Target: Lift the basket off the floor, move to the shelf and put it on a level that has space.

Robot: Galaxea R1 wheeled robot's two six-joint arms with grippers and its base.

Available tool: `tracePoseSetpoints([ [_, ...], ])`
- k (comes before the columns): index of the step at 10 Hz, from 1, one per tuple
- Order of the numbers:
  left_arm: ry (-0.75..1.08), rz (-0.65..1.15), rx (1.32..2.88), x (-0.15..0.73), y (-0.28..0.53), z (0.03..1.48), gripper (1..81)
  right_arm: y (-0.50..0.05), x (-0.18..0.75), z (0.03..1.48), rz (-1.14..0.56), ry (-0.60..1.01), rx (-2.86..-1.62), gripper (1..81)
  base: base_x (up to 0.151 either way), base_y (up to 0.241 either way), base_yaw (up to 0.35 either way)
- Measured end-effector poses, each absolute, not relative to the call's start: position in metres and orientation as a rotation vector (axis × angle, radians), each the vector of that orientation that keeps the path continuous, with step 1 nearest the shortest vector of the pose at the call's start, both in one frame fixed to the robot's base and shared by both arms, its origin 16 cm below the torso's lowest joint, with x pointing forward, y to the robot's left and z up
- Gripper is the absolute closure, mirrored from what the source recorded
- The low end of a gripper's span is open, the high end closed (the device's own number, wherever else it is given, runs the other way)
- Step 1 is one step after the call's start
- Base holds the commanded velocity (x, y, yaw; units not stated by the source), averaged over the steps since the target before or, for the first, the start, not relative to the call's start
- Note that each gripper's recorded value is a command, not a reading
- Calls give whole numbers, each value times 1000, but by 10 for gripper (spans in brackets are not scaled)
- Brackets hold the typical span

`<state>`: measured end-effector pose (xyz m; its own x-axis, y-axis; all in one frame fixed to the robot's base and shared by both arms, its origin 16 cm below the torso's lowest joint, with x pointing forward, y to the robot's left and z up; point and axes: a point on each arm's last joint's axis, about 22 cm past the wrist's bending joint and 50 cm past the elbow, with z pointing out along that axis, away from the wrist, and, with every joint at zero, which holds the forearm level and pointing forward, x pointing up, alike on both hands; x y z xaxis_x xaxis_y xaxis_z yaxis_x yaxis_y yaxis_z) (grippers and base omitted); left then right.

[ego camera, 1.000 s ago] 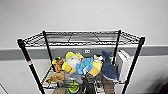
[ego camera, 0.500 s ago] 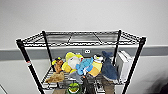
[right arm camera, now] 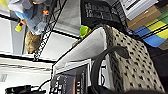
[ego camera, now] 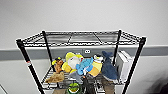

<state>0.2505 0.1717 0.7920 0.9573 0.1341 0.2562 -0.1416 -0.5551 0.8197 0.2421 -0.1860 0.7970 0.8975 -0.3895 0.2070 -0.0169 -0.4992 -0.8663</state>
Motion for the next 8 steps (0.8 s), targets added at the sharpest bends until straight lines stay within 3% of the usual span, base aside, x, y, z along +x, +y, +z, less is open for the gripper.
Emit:
tracePoseSetpoints([
  [8, -40, 426, 2066, 255, 172, 850, 811, -185, 239, 860, -520, 271, -1975, 811, 0, 0, 0],
])
